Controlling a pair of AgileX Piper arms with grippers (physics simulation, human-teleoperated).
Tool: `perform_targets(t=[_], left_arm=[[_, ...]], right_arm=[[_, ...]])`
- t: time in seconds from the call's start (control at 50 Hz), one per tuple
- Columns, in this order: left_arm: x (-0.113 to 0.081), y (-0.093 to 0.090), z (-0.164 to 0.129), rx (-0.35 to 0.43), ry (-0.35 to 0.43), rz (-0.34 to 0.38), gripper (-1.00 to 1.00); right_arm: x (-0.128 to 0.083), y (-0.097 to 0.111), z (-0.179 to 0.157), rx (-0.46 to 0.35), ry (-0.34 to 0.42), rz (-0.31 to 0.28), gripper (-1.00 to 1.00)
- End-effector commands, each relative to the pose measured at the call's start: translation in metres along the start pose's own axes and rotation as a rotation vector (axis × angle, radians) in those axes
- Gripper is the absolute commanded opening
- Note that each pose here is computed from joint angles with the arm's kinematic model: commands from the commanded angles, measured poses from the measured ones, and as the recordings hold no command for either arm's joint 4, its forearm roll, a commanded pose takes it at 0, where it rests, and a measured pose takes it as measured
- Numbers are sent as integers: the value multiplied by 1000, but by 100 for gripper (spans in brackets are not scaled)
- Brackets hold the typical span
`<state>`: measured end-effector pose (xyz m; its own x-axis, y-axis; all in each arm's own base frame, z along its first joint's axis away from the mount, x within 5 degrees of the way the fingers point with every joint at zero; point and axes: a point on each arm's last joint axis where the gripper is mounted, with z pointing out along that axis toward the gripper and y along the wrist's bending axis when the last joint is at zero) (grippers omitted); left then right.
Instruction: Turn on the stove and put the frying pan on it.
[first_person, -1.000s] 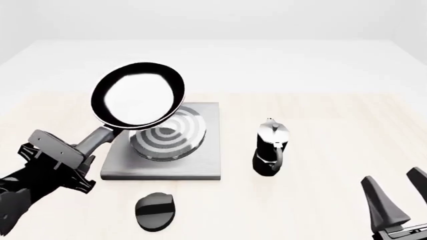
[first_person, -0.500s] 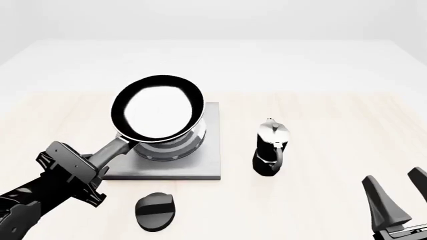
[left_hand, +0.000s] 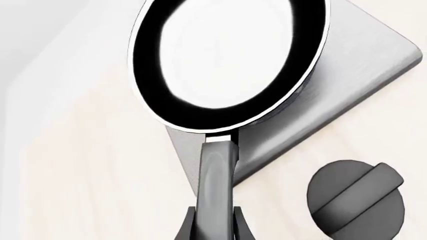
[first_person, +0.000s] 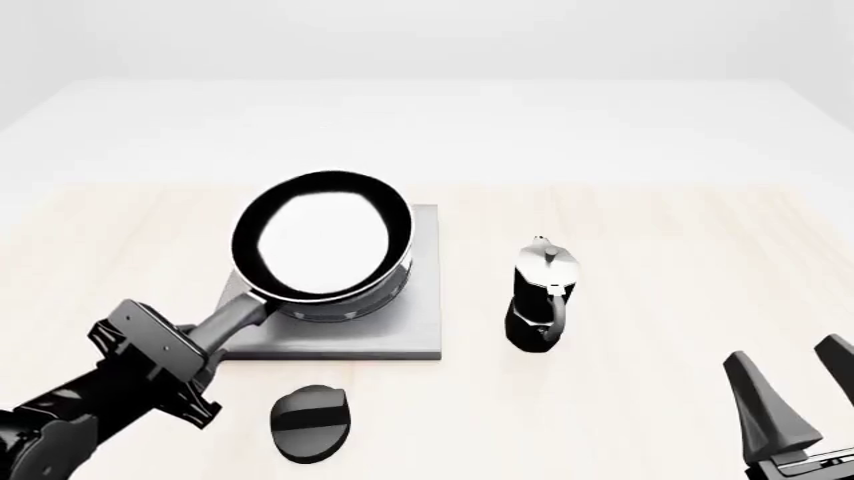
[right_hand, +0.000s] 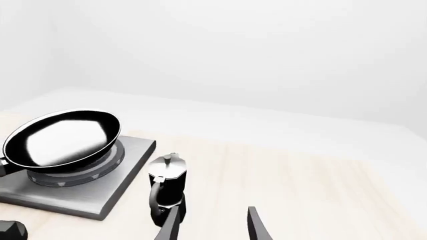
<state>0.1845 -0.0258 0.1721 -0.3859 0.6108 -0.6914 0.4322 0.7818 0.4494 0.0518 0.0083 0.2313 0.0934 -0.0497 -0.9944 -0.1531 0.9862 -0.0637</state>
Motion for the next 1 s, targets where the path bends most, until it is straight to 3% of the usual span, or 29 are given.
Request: perform_targets(t=[0.02, 0.88, 0.9, 1.0], left_arm=[[-2, 3, 2, -32, -21, -50, -100], [8, -5, 12, -13, -2, -42, -100], [6, -4, 11, -15, -5, -47, 100], [3, -2, 10, -18, -11, -54, 100]], right_arm=[[0, 0, 0, -1, 0, 0, 100], [3, 0, 1, -3, 2, 2, 100], [4, 0, 1, -3, 3, 3, 100], [3, 0, 1, -3, 2, 3, 100]])
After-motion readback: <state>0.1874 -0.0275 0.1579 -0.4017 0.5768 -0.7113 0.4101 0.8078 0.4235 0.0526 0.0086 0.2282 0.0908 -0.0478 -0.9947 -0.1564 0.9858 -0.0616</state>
